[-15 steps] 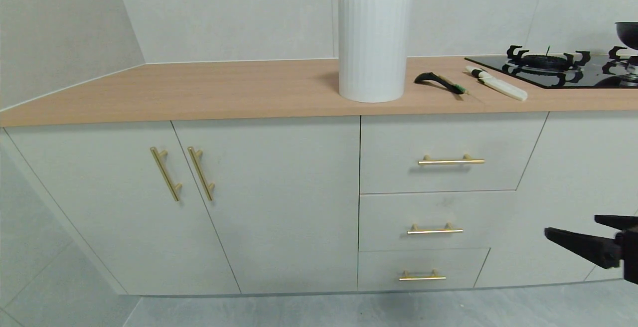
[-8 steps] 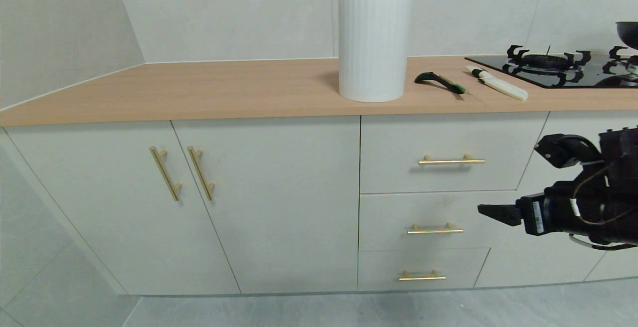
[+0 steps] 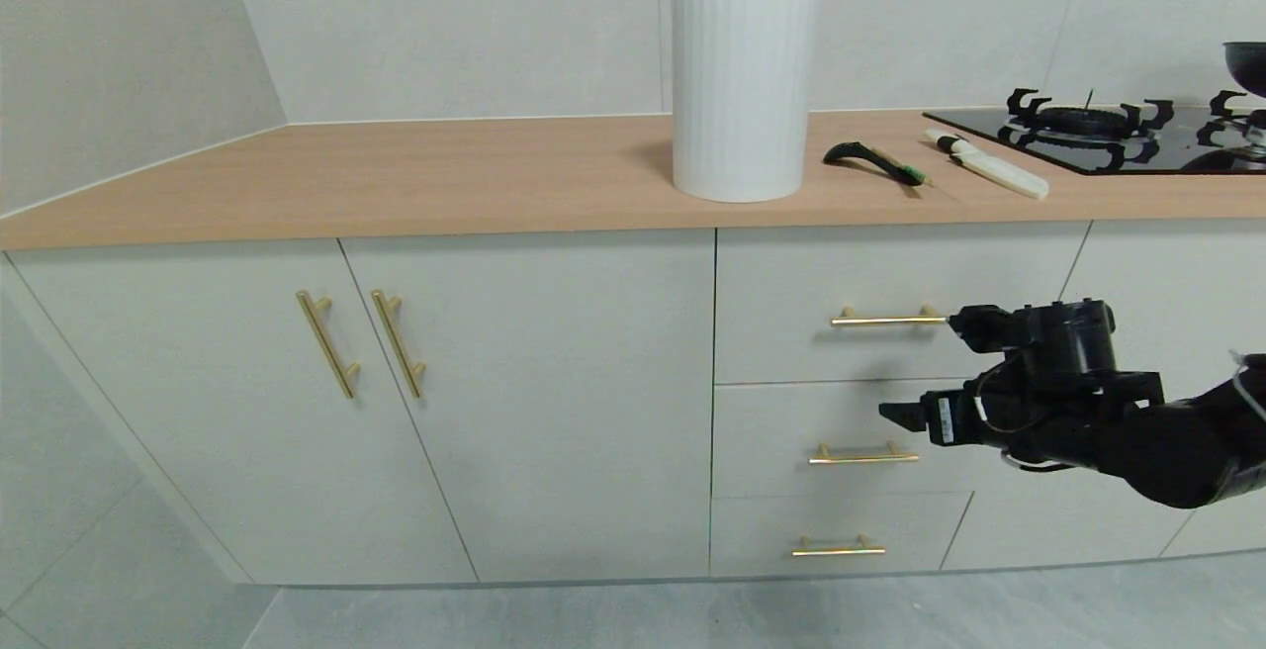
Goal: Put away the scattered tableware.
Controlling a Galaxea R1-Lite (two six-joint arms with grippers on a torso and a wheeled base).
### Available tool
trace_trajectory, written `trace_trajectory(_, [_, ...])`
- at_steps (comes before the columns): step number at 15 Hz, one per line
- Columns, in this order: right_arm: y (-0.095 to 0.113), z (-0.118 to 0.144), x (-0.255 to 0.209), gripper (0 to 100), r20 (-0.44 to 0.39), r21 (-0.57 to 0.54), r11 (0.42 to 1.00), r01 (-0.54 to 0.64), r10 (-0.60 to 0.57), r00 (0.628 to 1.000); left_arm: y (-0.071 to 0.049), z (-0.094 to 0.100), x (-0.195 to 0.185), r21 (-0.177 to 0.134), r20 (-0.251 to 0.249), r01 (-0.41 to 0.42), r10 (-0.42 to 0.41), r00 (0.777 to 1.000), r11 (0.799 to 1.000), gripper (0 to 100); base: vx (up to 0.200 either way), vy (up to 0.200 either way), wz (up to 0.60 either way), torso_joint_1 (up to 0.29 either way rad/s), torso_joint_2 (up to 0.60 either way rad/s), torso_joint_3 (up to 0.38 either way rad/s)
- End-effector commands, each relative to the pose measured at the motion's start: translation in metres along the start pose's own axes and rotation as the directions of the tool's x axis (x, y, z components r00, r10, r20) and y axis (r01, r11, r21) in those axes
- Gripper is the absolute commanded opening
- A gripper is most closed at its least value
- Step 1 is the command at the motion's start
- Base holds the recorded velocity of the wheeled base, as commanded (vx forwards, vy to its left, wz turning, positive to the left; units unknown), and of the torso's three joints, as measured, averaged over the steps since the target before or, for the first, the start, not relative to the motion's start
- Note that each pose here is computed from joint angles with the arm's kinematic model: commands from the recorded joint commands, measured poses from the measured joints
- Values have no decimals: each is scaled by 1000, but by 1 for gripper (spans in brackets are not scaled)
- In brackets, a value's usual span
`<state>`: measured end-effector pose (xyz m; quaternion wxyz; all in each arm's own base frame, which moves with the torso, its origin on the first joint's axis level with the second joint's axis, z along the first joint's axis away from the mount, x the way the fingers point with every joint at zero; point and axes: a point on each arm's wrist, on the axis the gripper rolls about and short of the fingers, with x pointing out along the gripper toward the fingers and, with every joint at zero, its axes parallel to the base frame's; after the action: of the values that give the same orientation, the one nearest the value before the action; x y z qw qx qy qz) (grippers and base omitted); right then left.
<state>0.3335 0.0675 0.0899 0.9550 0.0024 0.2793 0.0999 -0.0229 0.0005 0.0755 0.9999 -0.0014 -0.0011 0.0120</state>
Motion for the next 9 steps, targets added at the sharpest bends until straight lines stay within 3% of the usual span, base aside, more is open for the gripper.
trace_trajectory(1, [-5,-29,29,100,-92,14,1000,21,-19,996,0,0,0,0,-1,-1,1,1000,1000,100,0,0,0,0,0,0])
trace_trajectory(4, [-12,-43,41,100,-136,21,999,42,-39,990,0,0,0,0,-1,-1,1,1000,1000,100,0,0,0,0,0,0])
trace_trajectory(9, [-14,-52,74,100,-63,19,997,79,-78,995,0,0,0,0,-2,-1,1,1000,1000,100,0,0,0,0,0,0])
